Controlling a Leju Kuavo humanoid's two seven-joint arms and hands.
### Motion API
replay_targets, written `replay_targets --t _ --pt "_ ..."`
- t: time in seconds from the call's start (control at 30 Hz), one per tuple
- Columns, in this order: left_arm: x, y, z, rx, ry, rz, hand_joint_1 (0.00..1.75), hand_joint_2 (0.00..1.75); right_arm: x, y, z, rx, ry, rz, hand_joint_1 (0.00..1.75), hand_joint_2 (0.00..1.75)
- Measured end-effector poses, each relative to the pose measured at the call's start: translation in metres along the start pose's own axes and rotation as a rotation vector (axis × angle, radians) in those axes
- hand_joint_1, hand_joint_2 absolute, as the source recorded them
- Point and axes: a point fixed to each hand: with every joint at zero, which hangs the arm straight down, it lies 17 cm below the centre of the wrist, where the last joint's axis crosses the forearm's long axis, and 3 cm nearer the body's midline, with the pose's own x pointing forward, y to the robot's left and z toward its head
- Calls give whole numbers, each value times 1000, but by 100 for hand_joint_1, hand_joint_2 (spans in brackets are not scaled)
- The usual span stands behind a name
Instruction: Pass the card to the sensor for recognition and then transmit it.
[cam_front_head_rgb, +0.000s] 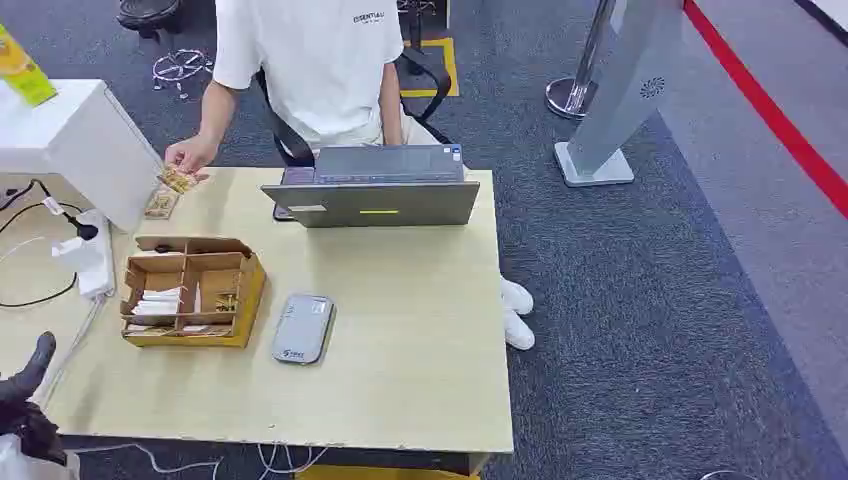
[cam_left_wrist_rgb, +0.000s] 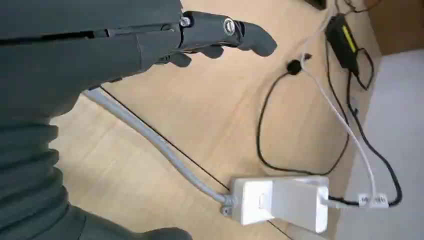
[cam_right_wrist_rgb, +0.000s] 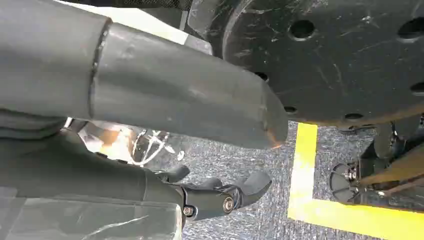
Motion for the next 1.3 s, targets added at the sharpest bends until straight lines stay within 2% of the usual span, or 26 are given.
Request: replay_targets --t 0.2,0.3,0.6,0.77,0.9,1.1,1.3 --pt "29 -39 -17 -56 -59 -209 0 175 -1 -1 0 0 3 7 0 0" --pt "56 -56 -24 -60 -137 -305 0 175 -1 -2 0 -1 5 12 0 0" --pt "188 -110 -35 -24 -487 -511 0 175 -2 -4 1 -3 8 28 0 0" --pt "255 -132 -28 23 -659 -603 0 175 -3 -5 1 -3 9 30 0 0" --pt "300 -166 -19 18 -782 -697 0 175 -3 -5 1 -3 11 36 0 0" --pt "314 -214 -12 -26 -837 -831 0 175 -3 -5 1 -3 12 32 0 0" --pt "308 -256 -11 -70 -850 -974 0 175 -1 -5 1 -2 12 31 0 0"
